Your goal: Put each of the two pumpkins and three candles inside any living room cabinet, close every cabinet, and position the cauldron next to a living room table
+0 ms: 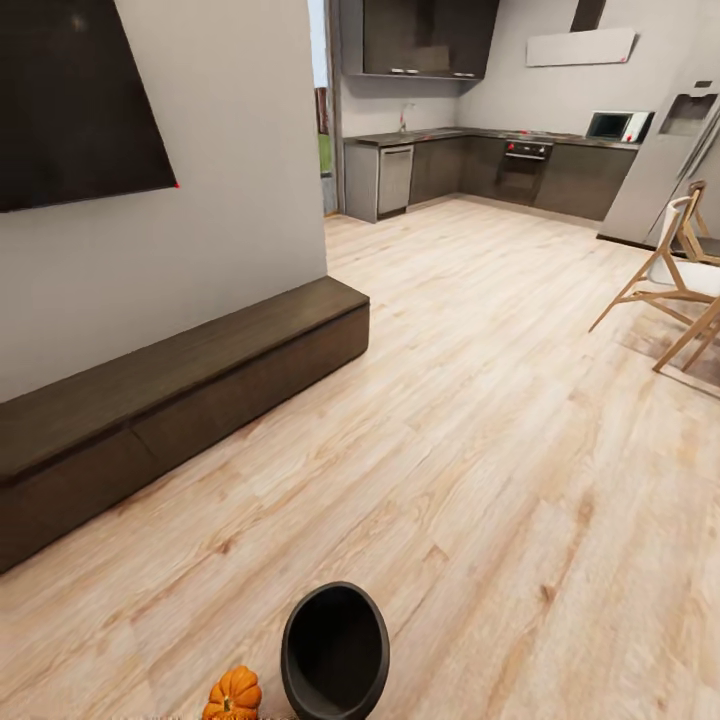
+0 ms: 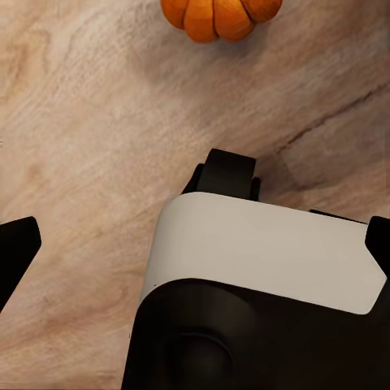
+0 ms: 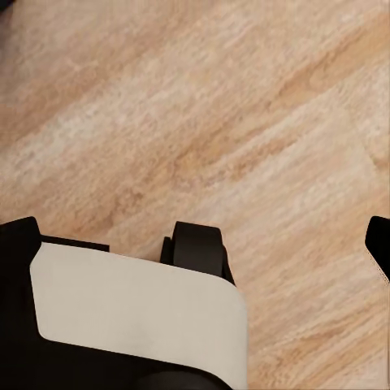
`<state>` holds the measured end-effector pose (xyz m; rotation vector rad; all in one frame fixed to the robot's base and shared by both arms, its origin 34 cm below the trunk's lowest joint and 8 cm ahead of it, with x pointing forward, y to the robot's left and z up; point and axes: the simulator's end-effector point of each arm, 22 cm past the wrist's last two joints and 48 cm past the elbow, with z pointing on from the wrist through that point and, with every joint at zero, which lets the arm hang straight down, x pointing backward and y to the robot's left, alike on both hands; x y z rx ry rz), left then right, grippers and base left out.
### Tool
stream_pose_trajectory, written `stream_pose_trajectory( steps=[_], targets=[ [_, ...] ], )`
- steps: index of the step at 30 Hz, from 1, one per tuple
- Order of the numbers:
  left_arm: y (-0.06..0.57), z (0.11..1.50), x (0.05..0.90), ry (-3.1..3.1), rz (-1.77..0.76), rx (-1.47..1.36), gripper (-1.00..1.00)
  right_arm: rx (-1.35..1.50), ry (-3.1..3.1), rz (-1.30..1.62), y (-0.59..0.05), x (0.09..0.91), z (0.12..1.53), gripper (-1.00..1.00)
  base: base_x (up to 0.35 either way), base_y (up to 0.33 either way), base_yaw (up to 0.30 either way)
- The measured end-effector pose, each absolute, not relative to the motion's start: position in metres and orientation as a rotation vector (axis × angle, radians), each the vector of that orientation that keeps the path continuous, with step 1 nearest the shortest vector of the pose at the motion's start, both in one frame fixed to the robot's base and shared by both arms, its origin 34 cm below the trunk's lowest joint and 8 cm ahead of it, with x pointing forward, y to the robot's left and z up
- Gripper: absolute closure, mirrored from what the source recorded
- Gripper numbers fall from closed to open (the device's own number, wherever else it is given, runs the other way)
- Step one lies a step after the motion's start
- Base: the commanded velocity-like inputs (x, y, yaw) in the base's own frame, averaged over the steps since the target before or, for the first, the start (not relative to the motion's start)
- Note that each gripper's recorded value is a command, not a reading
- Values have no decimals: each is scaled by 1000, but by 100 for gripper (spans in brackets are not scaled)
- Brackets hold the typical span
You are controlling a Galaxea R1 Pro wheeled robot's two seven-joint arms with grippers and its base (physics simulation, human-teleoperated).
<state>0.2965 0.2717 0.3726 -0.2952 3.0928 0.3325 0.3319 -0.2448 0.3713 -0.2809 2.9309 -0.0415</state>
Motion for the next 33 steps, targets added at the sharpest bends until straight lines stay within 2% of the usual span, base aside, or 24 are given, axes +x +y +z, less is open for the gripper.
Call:
stream_pose_trajectory(
  steps=[6, 33],
  targets=[
    [272, 373, 297, 3093, 332, -295, -100, -283, 2930, -41, -245, 332, 371, -100, 4, 0, 130],
    [239, 372, 298, 3103, 264, -308, -100, -329, 2927, -57, -254, 332, 371, -100, 22, 0, 2]
  ],
)
